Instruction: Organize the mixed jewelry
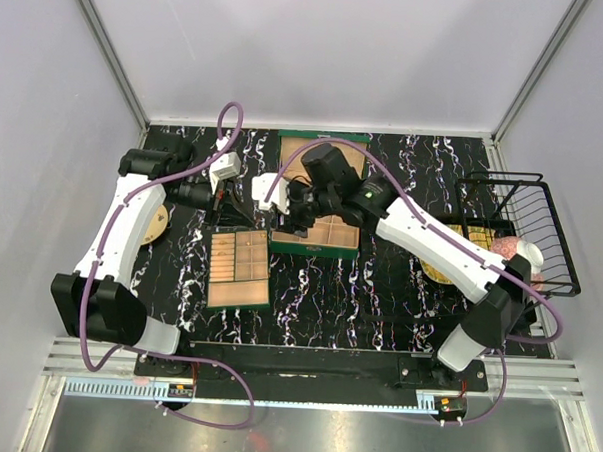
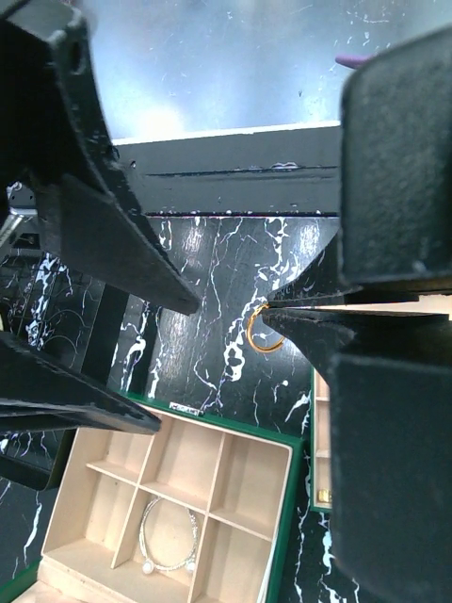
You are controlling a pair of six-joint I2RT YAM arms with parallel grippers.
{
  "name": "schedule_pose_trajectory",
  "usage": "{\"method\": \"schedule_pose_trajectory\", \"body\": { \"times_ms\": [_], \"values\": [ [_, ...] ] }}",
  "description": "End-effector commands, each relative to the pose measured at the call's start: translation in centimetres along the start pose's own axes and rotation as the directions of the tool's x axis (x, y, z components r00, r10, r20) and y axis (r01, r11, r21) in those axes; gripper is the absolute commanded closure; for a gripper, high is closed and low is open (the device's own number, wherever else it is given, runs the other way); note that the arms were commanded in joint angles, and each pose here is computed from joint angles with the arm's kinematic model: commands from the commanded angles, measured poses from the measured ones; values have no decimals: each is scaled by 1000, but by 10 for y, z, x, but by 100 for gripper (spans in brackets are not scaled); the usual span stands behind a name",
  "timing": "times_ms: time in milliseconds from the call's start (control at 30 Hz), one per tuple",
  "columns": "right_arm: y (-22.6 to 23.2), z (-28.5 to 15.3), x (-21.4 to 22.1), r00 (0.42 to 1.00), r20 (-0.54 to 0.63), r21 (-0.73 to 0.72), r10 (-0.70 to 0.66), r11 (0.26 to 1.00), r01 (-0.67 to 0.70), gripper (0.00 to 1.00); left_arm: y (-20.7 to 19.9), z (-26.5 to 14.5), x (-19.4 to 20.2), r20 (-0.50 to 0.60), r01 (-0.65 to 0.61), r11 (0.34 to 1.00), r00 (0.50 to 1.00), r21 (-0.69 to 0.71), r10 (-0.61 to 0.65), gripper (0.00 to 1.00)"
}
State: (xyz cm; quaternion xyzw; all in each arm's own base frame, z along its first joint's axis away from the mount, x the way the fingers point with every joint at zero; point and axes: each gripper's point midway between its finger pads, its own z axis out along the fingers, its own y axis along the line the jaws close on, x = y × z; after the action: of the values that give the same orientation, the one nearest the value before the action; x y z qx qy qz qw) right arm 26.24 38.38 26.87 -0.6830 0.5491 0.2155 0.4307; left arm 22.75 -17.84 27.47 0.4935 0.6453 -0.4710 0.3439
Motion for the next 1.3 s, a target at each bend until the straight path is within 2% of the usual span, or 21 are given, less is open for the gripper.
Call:
{"method": "schedule_pose_trajectory", "body": {
  "times_ms": [0, 633, 867, 1067, 1267],
  "values": [
    [-6, 4, -22, 994, 8, 35, -106, 994, 106, 35, -43, -1, -1, 21, 145, 986, 989, 79, -147, 100],
    [12, 32, -32, 957, -75, 28, -280, 959, 282, 43, -42, 0, 8, -7, 172, 982, 985, 75, -172, 100],
    [14, 32, -30, 948, -96, 26, -303, 952, 306, 51, -43, 2, 10, -10, 173, 982, 985, 81, -173, 100],
    [15, 30, -28, 944, -110, 28, -310, 949, 315, 54, -42, 2, 11, -10, 174, 981, 985, 84, -174, 100],
    [16, 30, -31, 943, -109, 26, -315, 947, 319, 64, -42, 3, 10, -13, 176, 981, 984, 86, -175, 100]
  ]
}}
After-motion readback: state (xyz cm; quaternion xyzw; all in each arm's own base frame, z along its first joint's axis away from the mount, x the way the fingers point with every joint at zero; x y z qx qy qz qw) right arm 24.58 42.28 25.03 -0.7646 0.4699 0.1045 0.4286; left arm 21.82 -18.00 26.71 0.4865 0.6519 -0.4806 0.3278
